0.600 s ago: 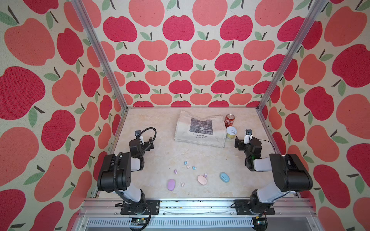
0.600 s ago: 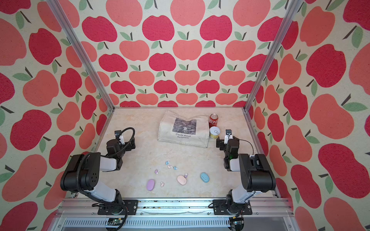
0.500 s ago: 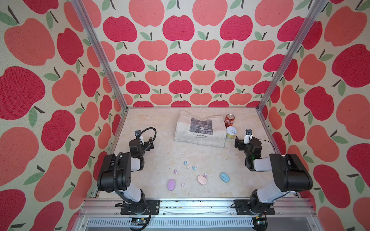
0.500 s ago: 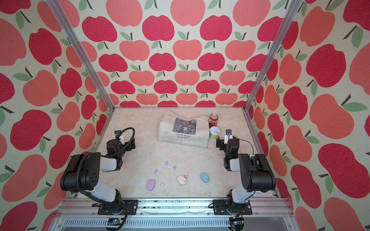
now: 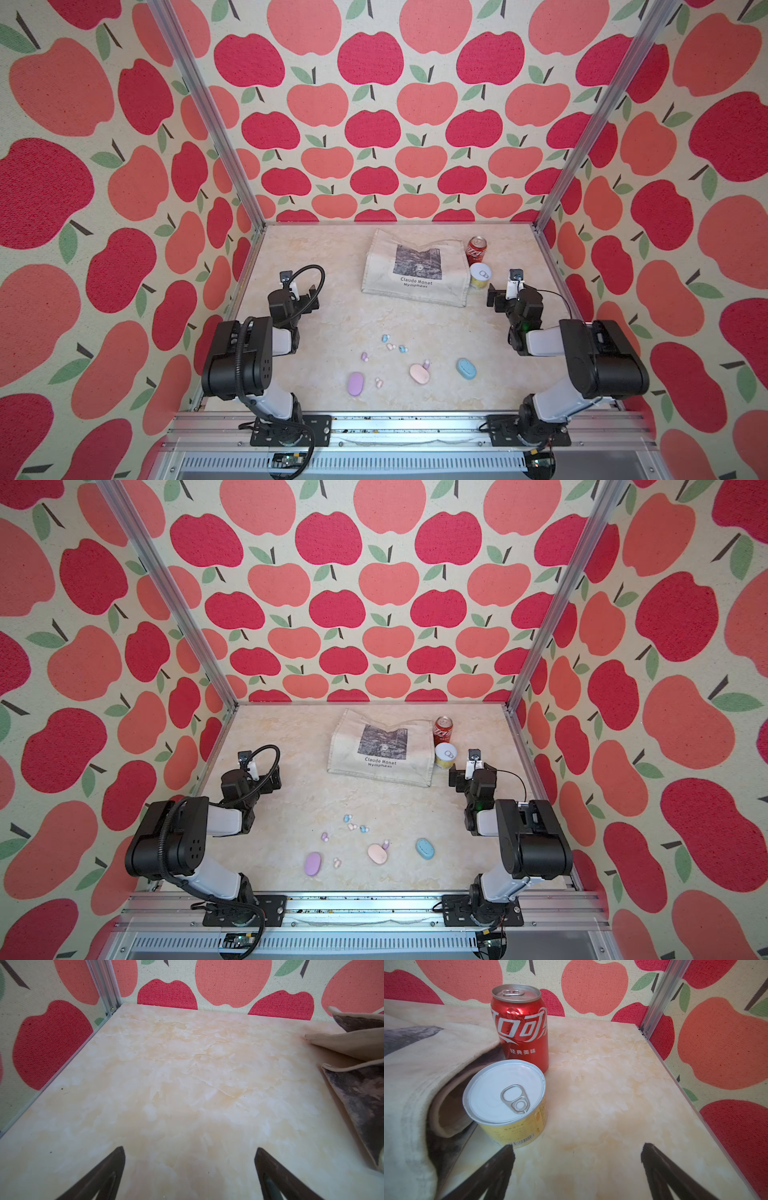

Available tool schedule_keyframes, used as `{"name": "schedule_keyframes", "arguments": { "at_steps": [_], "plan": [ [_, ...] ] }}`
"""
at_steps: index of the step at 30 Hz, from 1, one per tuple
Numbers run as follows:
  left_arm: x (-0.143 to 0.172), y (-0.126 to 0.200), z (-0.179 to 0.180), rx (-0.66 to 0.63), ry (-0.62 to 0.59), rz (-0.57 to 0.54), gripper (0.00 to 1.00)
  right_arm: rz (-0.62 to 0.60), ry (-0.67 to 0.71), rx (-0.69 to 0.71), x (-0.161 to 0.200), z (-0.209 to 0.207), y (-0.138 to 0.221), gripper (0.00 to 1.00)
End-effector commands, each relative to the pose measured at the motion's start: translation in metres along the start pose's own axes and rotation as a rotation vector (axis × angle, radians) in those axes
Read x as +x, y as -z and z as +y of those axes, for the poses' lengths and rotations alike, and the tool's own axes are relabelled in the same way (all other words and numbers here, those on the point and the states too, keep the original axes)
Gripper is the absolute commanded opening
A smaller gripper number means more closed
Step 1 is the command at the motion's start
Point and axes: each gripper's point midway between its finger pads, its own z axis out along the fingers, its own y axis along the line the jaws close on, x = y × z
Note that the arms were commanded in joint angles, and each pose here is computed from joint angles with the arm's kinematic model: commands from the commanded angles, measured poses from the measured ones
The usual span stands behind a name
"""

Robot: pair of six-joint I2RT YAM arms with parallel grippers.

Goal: Insert wireless bluetooth earbuds into charging case
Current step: Pick up the charging case from the bottom-center of the table.

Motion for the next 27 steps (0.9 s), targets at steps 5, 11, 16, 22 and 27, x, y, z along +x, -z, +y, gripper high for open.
{"name": "schedule_keyframes", "arguments": {
  "at_steps": [5, 11, 16, 22, 27],
  "plan": [
    [-0.007, -0.002, 0.0, -0.001, -0.016, -0.02, 0.99, -0.013, -0.028, -0.021, -0.003, -0.002, -0.001, 0.99],
    [-0.02, 0.01, -0.004, 0.065, -0.002, -0.058, 0.99, -0.014, -0.029, 0.003, -0.019, -0.008, 0.004, 0.99],
    [-0.072, 0.054, -0.008, 0.059, 0.031, -0.096, 0.99, -0.004, -0.168, 0.021, -0.077, -0.021, 0.041, 0.99],
    [-0.126, 0.135, -0.012, 0.095, 0.402, -0.061, 0.99, 0.024, -0.455, -0.3, -0.139, 0.007, 0.107, 0.99],
    [-0.137, 0.182, -0.036, 0.246, 0.582, -0.088, 0.99, 0.127, -0.452, -0.511, -0.149, 0.05, 0.146, 0.98]
  ]
}}
